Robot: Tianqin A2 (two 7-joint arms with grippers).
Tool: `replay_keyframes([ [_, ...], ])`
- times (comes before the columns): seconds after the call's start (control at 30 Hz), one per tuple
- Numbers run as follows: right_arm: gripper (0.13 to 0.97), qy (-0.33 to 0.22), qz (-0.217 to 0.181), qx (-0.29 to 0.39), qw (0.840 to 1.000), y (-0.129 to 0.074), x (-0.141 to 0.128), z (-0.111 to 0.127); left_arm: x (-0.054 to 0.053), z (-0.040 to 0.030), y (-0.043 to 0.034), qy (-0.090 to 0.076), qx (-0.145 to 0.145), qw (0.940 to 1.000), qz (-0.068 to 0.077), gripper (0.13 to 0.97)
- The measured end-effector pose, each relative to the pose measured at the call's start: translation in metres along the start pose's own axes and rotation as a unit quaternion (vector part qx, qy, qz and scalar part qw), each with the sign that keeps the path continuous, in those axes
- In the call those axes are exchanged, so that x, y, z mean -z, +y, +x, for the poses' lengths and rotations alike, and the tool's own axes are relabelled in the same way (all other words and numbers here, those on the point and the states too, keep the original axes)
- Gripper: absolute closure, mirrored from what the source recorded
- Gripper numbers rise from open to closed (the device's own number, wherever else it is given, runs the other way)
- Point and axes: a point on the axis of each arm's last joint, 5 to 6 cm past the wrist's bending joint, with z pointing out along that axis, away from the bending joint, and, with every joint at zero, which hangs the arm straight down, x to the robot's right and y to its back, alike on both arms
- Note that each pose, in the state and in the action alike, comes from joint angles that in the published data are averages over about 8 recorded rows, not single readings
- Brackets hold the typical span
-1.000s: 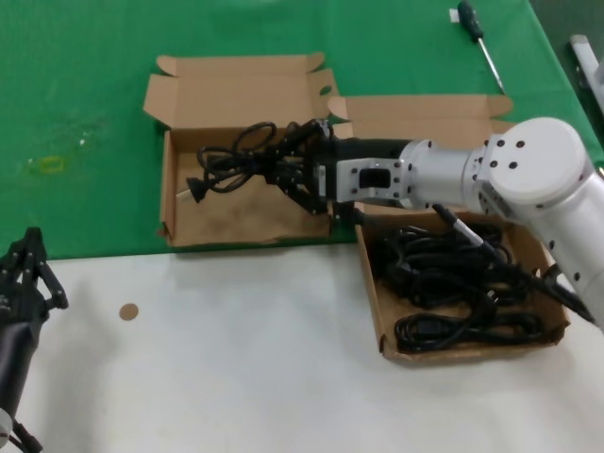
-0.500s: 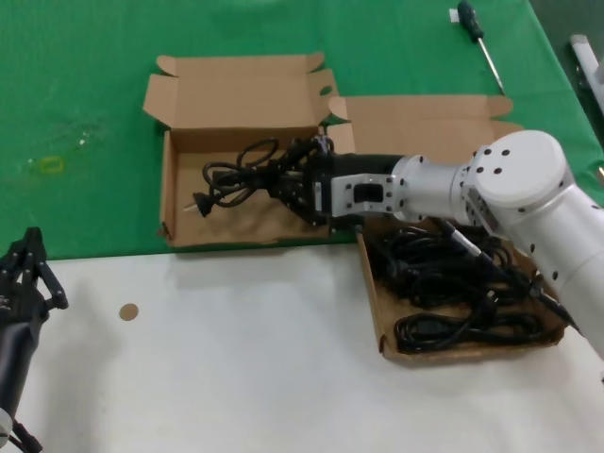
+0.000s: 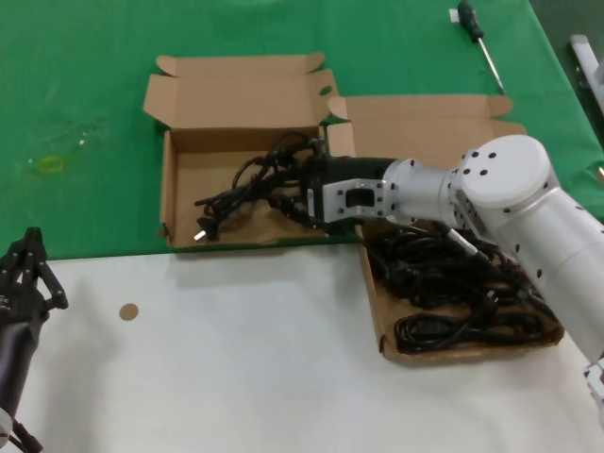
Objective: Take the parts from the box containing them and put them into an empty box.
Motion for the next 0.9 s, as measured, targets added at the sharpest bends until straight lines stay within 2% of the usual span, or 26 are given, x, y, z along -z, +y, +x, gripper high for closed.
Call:
replay_keyframes([
  [0.1, 0.780, 0.002, 0.000, 0.000, 1.000, -0.001, -0.002, 0.000, 0.000, 0.0000, 0.0000, 0.000, 0.000, 1.0000, 0.000, 0.945],
  [0.37, 0.622, 0.009, 0.001, -0.007, 1.000, -0.002, 0.003, 0.002, 0.000, 0.0000, 0.0000, 0.000, 0.000, 1.0000, 0.000, 0.945],
  [0.5, 0.622, 0.015, 0.004, -0.018, 1.000, -0.004, 0.012, 0.003, 0.000, 0.0000, 0.0000, 0.000, 0.000, 1.0000, 0.000, 0.945],
  [0.77, 0.408, 0.031, 0.014, -0.033, 0.999, -0.012, 0.035, 0.003, 0.000, 0.0000, 0.0000, 0.000, 0.000, 1.0000, 0.000, 0.945],
  [0.9, 0.346, 0.034, 0.016, -0.034, 0.999, -0.014, 0.039, 0.002, 0.000, 0.0000, 0.0000, 0.000, 0.000, 1.0000, 0.000, 0.945],
])
